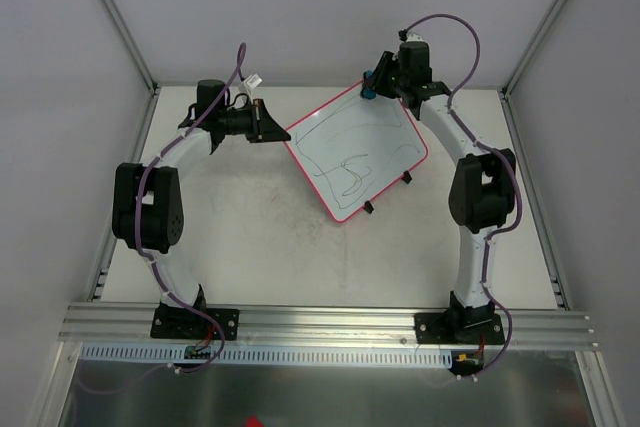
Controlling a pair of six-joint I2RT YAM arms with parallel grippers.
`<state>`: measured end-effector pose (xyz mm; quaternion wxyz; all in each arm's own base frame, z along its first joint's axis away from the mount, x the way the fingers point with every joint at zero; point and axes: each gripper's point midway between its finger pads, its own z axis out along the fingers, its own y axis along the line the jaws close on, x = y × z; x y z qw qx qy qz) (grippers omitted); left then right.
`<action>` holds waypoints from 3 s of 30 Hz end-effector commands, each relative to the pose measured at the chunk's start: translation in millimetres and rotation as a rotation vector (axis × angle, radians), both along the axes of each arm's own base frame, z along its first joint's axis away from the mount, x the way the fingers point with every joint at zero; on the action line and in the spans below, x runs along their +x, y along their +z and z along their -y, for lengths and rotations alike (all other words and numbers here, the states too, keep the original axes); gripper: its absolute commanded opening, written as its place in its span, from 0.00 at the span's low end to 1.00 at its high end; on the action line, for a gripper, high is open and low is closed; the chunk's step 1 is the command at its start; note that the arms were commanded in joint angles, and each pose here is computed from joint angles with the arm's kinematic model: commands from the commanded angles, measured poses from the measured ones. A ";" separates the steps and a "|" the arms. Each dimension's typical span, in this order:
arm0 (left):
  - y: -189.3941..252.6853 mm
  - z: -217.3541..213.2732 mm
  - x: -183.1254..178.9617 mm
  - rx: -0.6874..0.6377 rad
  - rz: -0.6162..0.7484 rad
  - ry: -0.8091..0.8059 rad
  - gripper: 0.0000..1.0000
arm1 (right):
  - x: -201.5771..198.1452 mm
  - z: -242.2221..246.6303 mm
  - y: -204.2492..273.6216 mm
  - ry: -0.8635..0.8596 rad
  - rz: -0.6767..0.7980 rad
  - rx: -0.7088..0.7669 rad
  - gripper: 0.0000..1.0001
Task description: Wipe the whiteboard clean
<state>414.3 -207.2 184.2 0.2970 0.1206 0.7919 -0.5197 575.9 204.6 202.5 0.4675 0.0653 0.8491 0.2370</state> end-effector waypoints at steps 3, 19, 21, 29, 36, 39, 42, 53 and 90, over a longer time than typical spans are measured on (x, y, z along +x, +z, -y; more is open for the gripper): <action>17.1 8.7 -5.4 -0.005 0.108 -0.090 0.00 | -9.4 -42.1 15.1 0.153 0.075 -0.027 0.00; 24.1 8.2 -5.6 0.004 0.125 -0.097 0.00 | 13.5 55.9 -19.3 -0.192 -0.076 -0.037 0.00; 24.7 8.1 -5.5 0.006 0.128 -0.096 0.00 | 10.8 61.5 -26.4 -0.201 -0.108 -0.039 0.00; 23.8 8.1 -5.5 0.007 0.128 -0.099 0.00 | -11.1 65.4 -40.9 -0.136 -0.166 -0.081 0.00; 22.8 7.9 -5.9 0.010 0.129 -0.101 0.00 | -10.4 52.6 -24.4 -0.057 -0.088 -0.087 0.00; 23.2 7.7 -6.5 0.011 0.133 -0.102 0.00 | -1.0 48.7 -5.7 -0.056 -0.041 -0.080 0.00; 23.5 7.1 -6.8 0.010 0.133 -0.102 0.00 | 9.0 42.6 10.2 -0.054 0.023 -0.062 0.00; 25.7 8.7 -8.0 0.014 0.126 -0.105 0.00 | 22.5 1.6 27.3 0.035 0.091 -0.003 0.00; 25.8 10.0 -8.2 0.023 0.132 -0.113 0.00 | 2.3 74.1 -42.7 -0.266 -0.091 -0.200 0.00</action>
